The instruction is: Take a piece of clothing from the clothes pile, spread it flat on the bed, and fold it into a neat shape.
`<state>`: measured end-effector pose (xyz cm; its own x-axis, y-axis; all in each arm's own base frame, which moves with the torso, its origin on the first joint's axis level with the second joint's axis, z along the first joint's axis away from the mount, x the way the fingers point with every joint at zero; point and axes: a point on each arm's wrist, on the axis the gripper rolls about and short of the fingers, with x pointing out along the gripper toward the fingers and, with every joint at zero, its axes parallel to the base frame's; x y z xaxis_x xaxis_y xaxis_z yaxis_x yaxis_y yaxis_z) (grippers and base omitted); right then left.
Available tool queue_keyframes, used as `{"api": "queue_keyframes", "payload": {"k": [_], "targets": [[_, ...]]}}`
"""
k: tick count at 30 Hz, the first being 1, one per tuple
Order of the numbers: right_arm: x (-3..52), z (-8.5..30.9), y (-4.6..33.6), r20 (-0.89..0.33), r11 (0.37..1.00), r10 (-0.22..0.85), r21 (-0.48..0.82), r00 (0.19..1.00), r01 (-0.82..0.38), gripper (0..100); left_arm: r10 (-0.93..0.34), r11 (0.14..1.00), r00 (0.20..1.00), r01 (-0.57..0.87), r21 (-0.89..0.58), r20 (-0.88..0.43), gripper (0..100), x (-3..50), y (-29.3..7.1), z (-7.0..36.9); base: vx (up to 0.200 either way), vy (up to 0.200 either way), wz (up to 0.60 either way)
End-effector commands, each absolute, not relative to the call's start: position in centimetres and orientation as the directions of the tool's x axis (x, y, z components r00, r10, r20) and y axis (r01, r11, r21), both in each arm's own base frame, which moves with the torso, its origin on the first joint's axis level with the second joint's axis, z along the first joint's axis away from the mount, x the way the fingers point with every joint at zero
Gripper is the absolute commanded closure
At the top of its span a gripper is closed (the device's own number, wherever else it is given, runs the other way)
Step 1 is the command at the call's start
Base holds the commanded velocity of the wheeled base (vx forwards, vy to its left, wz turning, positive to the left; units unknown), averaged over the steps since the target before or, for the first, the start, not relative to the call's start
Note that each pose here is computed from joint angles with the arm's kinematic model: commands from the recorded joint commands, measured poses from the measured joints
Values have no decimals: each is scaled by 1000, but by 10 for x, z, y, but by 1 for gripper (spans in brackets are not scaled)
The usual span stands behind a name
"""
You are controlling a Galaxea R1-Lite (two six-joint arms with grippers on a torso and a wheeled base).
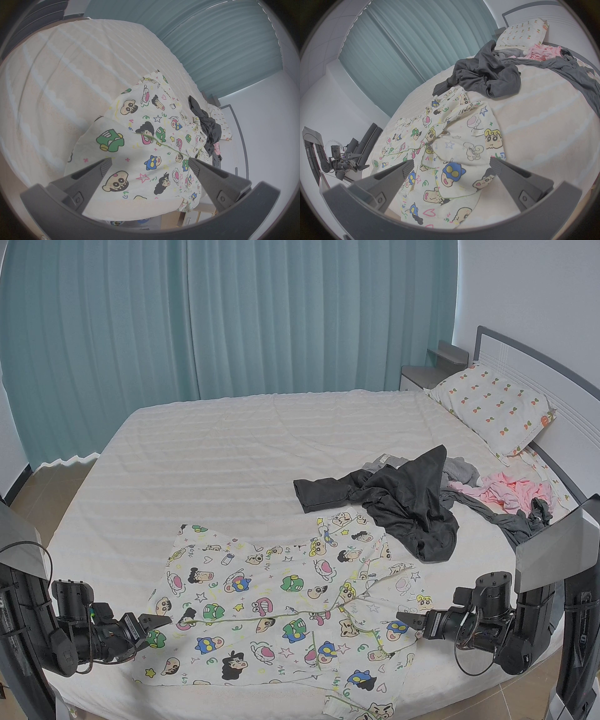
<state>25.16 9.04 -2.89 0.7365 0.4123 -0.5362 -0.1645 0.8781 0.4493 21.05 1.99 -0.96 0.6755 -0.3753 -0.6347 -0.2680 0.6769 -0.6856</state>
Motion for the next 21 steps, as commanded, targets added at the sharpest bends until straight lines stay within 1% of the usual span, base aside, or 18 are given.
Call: {"api": "queue_keyframes", "payload": {"k": [1,4,8,21], "targets": [[252,-28,91,-528,876,415,451,741,-170,0,-375,677,681,-263,-687,-629,0,211,20,-9,0,0,0],[251,-29,90,-533,877,414,450,738,-167,0,-371,680,694,-249,-690,-616,0,213,20,-9,0,0,0],[251,-29,91,-534,877,417,450,735,-170,0,-372,680,693,-250,-690,-617,0,213,20,-10,0,0,0],[250,-30,91,-537,877,416,449,734,-169,0,-372,678,693,-251,-691,-617,0,213,21,-9,0,200,0]]}}
